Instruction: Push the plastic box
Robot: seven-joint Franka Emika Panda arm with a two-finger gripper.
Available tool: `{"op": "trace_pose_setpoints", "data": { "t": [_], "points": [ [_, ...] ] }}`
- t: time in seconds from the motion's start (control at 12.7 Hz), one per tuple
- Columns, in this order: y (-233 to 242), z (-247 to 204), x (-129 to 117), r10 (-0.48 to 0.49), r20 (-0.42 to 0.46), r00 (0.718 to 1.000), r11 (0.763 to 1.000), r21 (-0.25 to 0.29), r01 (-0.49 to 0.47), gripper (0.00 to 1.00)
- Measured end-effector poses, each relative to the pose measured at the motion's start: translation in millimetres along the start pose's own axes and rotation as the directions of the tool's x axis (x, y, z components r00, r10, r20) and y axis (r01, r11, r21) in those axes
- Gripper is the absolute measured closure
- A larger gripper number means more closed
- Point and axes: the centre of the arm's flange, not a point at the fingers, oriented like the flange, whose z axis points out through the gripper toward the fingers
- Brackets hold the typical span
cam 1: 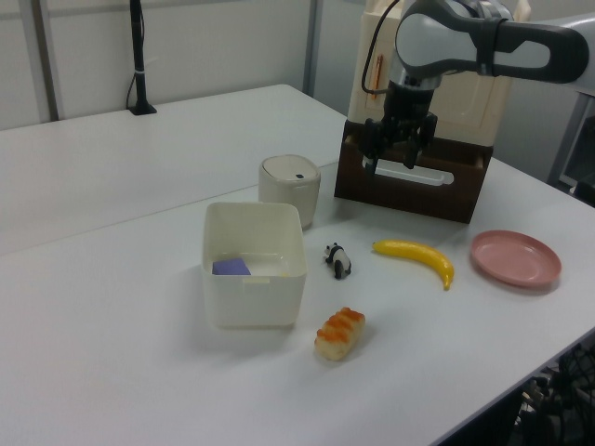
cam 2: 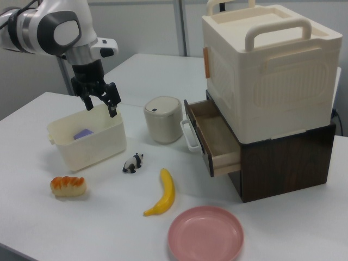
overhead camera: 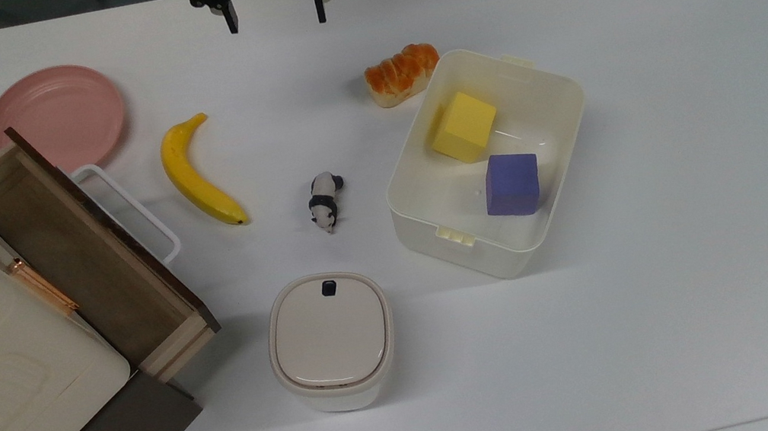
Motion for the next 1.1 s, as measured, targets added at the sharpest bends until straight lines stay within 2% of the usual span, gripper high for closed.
{"op": "trace_pose_setpoints", "data": {
  "t": [1.1],
  "points": [
    [1.8,-12.7,-4.5,-0.003,-0.022,1.000,1.000,0.003,0.003,0.00]
  ]
}}
